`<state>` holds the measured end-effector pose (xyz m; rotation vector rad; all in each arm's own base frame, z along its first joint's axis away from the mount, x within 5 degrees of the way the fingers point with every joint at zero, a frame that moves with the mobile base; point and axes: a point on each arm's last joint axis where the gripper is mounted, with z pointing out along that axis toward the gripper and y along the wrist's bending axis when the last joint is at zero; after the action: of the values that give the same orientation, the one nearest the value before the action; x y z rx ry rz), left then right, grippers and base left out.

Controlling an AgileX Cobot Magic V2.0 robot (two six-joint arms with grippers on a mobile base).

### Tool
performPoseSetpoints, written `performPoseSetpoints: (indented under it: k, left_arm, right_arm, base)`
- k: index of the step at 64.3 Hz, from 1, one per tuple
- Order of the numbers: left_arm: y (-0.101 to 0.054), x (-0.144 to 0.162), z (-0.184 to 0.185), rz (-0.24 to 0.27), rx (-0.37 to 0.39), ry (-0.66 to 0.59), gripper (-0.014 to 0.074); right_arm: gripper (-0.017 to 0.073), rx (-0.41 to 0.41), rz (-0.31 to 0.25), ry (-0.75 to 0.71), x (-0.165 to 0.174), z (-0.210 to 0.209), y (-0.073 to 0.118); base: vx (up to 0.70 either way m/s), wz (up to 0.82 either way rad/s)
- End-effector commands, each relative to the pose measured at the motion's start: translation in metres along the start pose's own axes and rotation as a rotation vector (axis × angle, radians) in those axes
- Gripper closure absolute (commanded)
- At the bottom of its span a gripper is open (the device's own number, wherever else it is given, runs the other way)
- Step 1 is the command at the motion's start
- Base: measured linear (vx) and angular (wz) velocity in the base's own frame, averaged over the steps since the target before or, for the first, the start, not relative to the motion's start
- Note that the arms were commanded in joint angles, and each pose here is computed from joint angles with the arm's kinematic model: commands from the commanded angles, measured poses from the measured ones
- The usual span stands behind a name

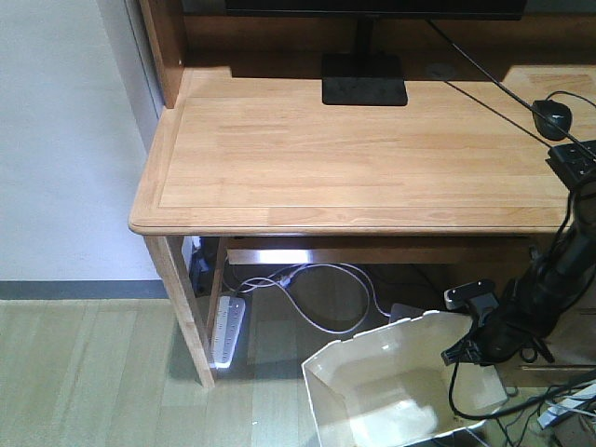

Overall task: Move trash bin to bedside with robot
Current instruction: 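Close the right gripper on the bin rim and lift it slightly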

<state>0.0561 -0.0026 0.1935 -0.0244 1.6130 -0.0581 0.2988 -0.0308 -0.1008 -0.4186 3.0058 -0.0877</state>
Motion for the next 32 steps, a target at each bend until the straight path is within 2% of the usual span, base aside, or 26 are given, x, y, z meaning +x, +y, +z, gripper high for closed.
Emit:
performPoseSetpoints:
  k: [1,11,32]
  left_arm:
    - [0.002,0.001,0.000,-0.013,-0.012,-0.054,0.0599]
    - [0.002,0.001,0.000,-0.013,-0.012,-0.054,0.0599]
    - [0.002,0.001,0.000,-0.013,-0.012,-0.054,0.0599]
  right_arm:
    - [0.0562,0.023,-0.011,-0.074,-0.013,-0.040,-0.006]
    - [0.0562,0.035,-0.002,-0.105,-0.009,-0.068,-0.006]
    - [0.0562,0.037,0.055,-0.177,-0.006,-0.126,-0.004]
  base:
    - [0.00,0.00]
    - [0.00,0.00]
    - [0.00,0.00]
